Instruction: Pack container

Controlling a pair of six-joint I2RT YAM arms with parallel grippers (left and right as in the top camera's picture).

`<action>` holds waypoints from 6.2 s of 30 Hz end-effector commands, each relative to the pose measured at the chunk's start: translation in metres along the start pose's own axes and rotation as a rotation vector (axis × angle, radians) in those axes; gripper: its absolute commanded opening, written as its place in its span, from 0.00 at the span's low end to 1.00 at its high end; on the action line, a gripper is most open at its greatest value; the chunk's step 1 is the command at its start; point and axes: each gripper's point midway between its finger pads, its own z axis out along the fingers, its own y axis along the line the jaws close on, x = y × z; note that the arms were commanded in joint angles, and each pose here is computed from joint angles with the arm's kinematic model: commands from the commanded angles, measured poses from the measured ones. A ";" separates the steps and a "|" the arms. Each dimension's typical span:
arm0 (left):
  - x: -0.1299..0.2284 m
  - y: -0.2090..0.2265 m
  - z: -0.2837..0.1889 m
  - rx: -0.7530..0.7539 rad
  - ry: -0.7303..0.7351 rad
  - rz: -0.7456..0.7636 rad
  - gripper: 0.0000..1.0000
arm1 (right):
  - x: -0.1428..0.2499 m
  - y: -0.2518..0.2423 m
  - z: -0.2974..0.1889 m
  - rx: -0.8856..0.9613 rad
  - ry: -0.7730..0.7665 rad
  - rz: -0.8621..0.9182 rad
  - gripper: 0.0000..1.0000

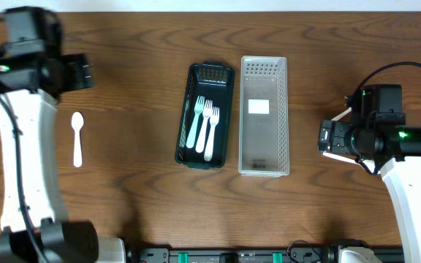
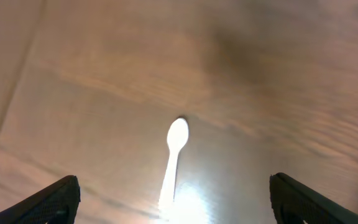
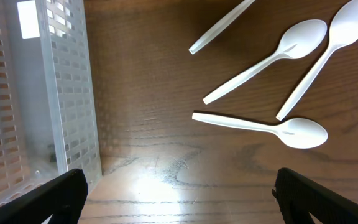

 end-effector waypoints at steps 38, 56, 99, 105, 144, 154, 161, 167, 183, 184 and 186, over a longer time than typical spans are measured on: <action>0.155 0.014 0.223 0.114 0.524 0.004 0.86 | 0.003 0.001 -0.005 -0.001 0.016 -0.017 0.99; 0.174 0.027 0.223 0.018 0.572 -0.017 0.82 | 0.006 0.001 -0.005 0.001 0.028 -0.017 0.99; 0.144 0.009 0.209 0.075 0.480 -0.059 0.06 | 0.015 0.000 -0.005 0.006 0.063 -0.017 0.99; 0.076 -0.027 0.147 0.154 0.242 0.023 0.06 | 0.014 0.000 -0.005 0.005 0.059 -0.017 0.99; 0.154 -0.330 0.065 0.543 0.178 0.602 0.39 | 0.010 0.001 -0.005 -0.001 0.044 -0.017 0.99; 0.099 -0.327 0.003 0.577 0.018 0.636 0.54 | -0.001 0.007 -0.005 -0.032 -0.001 -0.009 0.99; 0.041 -0.265 -0.058 0.412 -0.137 0.566 0.74 | -0.019 -0.020 -0.012 0.122 -0.089 0.240 0.99; 0.030 -0.180 -0.038 0.305 -0.013 0.269 0.93 | -0.067 -0.047 -0.060 0.195 -0.294 0.566 0.99; 0.049 -0.091 0.064 0.276 0.305 -0.068 0.98 | -0.114 -0.052 0.076 0.170 0.090 0.695 0.99; 0.051 -0.092 0.068 0.277 0.315 -0.058 0.98 | -0.111 -0.053 0.087 0.180 0.115 0.697 0.99; 0.055 -0.094 0.075 0.278 0.335 -0.035 0.98 | -0.106 -0.054 0.105 0.195 0.154 0.699 0.99</action>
